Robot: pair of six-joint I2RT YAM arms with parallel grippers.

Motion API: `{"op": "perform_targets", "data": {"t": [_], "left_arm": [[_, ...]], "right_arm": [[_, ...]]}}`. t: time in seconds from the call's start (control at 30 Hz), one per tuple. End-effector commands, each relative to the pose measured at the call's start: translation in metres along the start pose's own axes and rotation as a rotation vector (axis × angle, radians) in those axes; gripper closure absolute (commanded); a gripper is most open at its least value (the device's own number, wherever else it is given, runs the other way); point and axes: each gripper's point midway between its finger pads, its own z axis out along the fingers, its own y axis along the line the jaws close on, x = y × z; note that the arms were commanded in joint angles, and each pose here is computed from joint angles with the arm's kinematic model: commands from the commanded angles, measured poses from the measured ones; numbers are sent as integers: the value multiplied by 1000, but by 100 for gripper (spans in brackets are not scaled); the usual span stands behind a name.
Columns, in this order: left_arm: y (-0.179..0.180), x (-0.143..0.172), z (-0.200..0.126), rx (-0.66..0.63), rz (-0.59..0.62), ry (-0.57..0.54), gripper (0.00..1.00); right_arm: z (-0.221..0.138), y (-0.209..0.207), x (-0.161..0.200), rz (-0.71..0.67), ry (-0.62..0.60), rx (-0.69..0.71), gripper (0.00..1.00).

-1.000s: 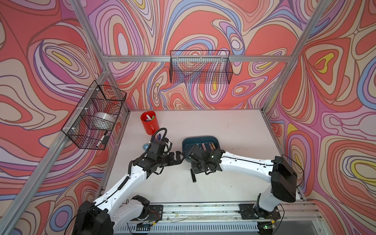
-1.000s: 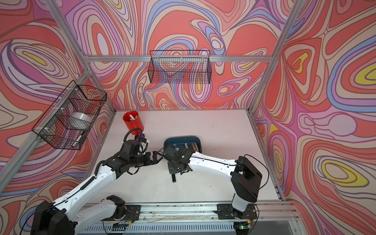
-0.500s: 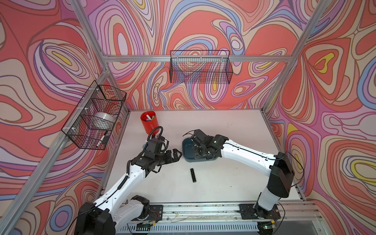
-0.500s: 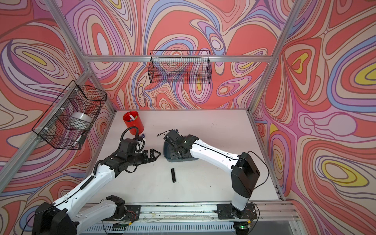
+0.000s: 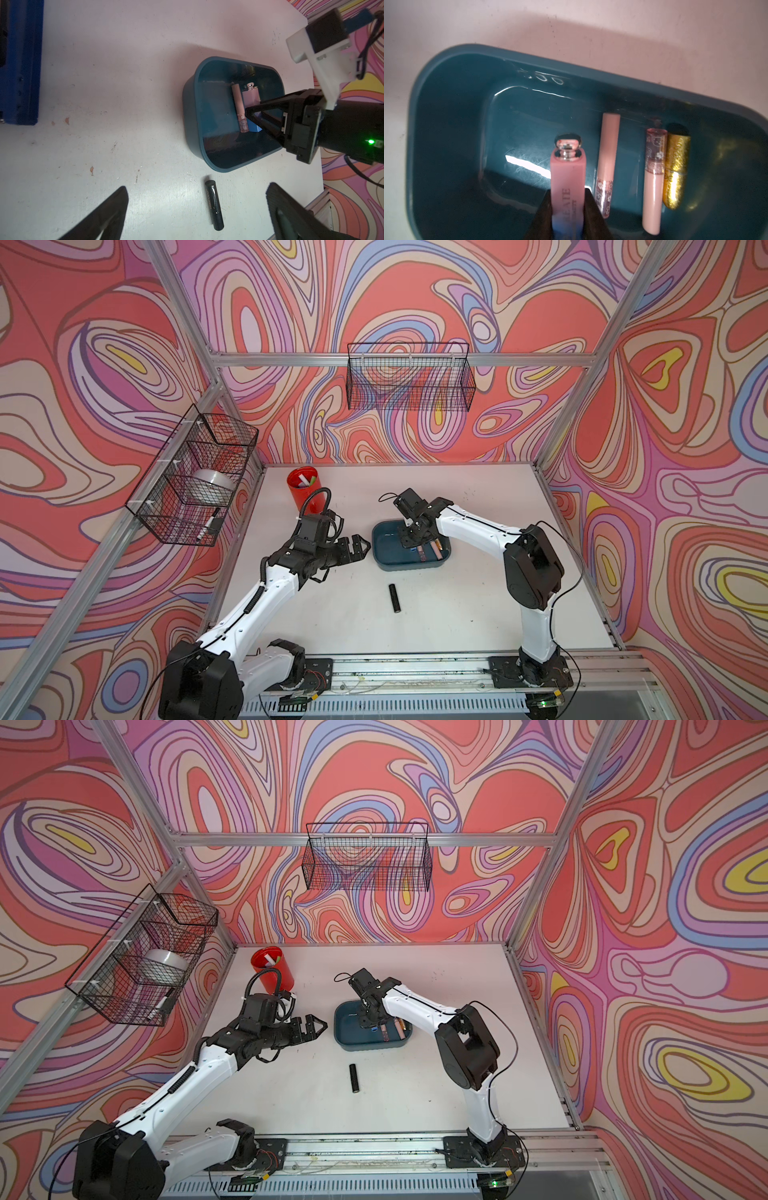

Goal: Put the lipstick into the storage box
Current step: Place the lipstick in the storage box.

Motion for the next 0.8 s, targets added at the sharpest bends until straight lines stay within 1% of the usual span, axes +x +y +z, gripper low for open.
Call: {"op": "perform_targets", "data": {"t": [0.0,0.3,0.37,0.6,0.67,0.77], "left_arm": [[-2,-3,2,0,20,23,0],[-1,-10,9,-8,29,43,0],[0,-11,9,-9,28,44,0],[3,-13,8,-6,21,44,0],[3,-12,7,-4,19,42,0],[4,-13,6,-2,17,33,0]], "right_arm": [[11,2,-5,-10,15,-38,78],[39,2,1,3,67,-54,78],[42,2,2,7,71,-57,75],[43,1,3,16,67,-60,62],[40,2,2,17,65,-62,62],[27,1,-3,18,35,-63,60]]}}
